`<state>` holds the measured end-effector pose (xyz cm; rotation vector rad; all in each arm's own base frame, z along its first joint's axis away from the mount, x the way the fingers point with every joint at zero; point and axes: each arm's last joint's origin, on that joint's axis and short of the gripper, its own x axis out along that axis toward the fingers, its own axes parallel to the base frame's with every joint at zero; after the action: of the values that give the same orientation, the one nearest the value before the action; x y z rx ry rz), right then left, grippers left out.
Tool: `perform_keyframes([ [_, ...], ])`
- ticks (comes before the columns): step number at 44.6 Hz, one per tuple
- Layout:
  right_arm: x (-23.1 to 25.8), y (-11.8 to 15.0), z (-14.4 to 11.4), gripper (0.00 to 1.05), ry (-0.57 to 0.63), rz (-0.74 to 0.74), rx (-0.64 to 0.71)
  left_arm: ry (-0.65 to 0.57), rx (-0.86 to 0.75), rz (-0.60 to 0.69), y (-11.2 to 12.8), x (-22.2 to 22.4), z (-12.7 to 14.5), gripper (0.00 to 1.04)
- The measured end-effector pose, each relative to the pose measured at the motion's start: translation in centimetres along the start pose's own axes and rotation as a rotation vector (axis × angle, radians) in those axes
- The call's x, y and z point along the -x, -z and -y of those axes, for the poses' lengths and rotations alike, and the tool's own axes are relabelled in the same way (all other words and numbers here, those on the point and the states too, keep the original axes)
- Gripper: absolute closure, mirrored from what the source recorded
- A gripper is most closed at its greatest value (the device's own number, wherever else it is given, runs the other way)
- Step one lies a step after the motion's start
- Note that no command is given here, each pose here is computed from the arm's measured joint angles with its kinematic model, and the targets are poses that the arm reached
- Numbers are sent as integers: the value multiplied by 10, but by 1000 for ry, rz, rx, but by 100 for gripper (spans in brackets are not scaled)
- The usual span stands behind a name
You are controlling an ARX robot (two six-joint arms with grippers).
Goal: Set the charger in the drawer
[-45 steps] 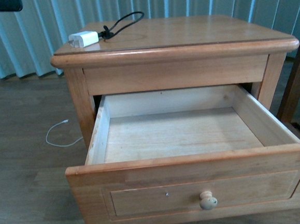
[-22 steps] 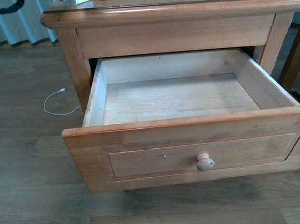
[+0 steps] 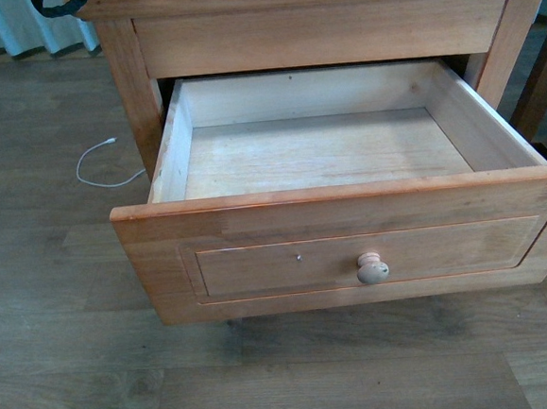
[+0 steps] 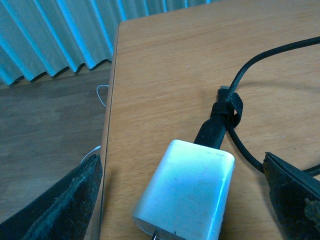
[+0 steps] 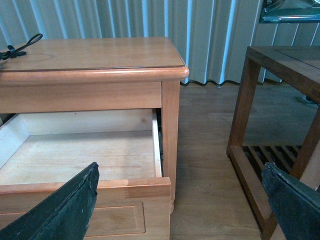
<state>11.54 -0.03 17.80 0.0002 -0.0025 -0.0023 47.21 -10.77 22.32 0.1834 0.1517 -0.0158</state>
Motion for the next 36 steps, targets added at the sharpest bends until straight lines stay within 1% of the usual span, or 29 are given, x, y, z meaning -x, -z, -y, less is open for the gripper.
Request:
perform_keyframes([
  [1,0,0,0,8,0,0,0,2,-1,-2,0,0,0,7],
  [12,0,0,0,8,0,0,0,26,-25,-19,2,2,7,58],
  [14,0,0,0,8,0,0,0,25,-32,-18,3,4,6,64],
  [20,0,0,0,8,0,0,0,24,-37,-11,4,14,4,64],
  [26,0,0,0,8,0,0,0,47,-28,-1,4,38,2,64],
  [36,0,0,0,8,0,0,0,144,-12,51,-14,93,14,65],
])
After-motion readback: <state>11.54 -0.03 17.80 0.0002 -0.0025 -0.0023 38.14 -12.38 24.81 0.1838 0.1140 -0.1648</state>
